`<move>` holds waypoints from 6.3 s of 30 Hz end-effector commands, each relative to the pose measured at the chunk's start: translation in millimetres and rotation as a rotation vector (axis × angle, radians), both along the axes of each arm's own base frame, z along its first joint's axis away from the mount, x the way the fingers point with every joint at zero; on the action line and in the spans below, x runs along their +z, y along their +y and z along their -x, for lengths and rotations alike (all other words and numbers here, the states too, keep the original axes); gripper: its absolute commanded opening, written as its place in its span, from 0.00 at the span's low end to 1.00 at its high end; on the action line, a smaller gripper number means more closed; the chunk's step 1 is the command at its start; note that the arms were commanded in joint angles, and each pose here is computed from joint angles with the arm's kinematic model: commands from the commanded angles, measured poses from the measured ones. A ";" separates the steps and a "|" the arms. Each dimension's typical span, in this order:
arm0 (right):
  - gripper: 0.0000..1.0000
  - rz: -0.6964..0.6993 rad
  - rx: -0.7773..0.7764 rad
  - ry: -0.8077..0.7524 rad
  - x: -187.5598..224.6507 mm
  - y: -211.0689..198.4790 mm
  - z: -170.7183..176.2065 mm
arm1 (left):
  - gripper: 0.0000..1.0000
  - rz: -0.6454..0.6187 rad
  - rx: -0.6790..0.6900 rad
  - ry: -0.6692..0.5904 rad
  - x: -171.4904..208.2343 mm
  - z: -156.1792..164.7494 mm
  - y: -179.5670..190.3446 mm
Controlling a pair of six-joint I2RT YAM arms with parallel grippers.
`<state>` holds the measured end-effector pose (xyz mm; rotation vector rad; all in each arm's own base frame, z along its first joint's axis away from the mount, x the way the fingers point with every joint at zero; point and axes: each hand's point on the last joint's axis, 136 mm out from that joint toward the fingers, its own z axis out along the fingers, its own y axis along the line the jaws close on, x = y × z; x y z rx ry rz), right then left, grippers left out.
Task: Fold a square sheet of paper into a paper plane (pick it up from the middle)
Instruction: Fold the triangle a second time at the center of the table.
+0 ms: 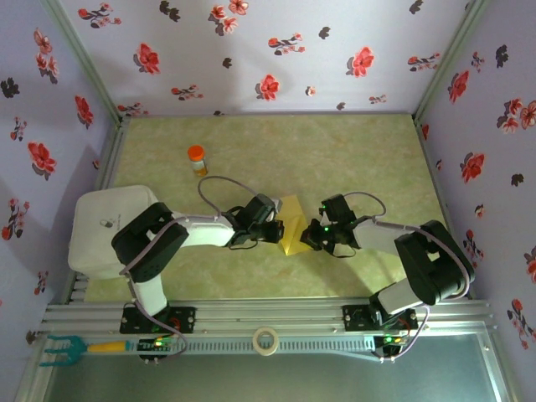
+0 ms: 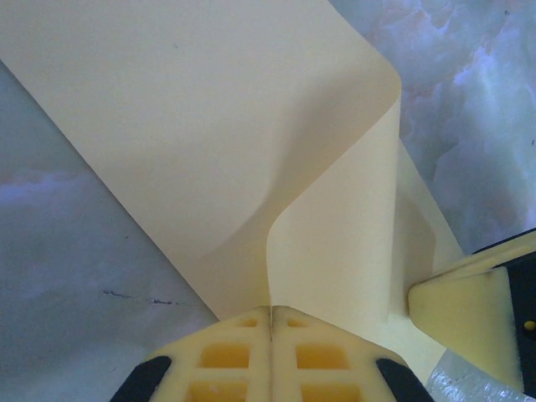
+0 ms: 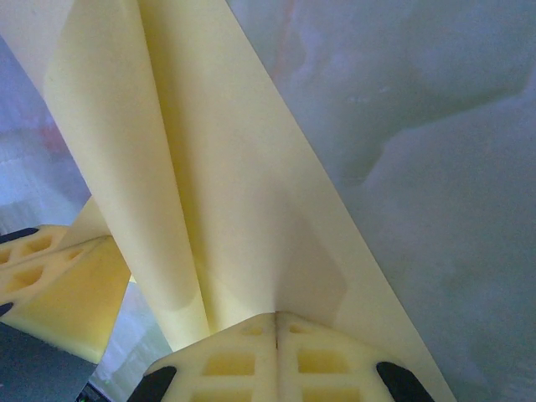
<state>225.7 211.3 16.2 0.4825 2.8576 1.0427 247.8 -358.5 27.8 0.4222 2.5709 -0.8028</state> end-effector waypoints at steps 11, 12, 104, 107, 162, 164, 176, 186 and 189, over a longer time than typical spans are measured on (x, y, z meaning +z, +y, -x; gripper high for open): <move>0.02 0.045 0.003 0.033 -11.3 -7.8 9.0 | 0.04 -0.007 -0.067 -0.073 10.1 -4.9 -8.4; 0.02 0.046 0.004 0.034 -11.3 -7.8 9.2 | 0.04 -0.007 -0.072 -0.073 10.2 -4.8 -9.1; 0.02 0.043 0.030 0.043 -12.5 -6.3 12.1 | 0.01 -0.060 -0.100 -0.036 -16.9 -12.8 -0.9; 0.03 0.041 0.030 0.042 -11.8 -5.7 11.3 | 0.00 -0.065 -0.096 -0.030 -18.6 -11.5 0.8; 0.00 -0.156 -0.048 -0.106 31.7 8.9 -54.9 | 0.00 -0.091 -0.107 0.040 -35.9 -1.3 5.0; 0.00 -0.148 -0.045 -0.097 27.3 6.4 -55.8 | 0.00 -0.091 -0.108 0.041 -36.1 -1.1 4.8; 0.00 -0.038 -0.105 0.004 -21.2 -18.4 -48.5 | 0.00 -0.102 -0.116 0.049 -36.0 0.5 5.8; 0.00 -0.126 -0.057 -0.096 24.8 -7.7 -75.9 | 0.00 -0.108 -0.119 0.053 -37.7 1.5 6.6; 0.00 -0.116 -0.063 -0.067 11.3 -10.4 -74.2 | 0.00 -0.109 -0.120 0.052 -37.7 1.5 6.9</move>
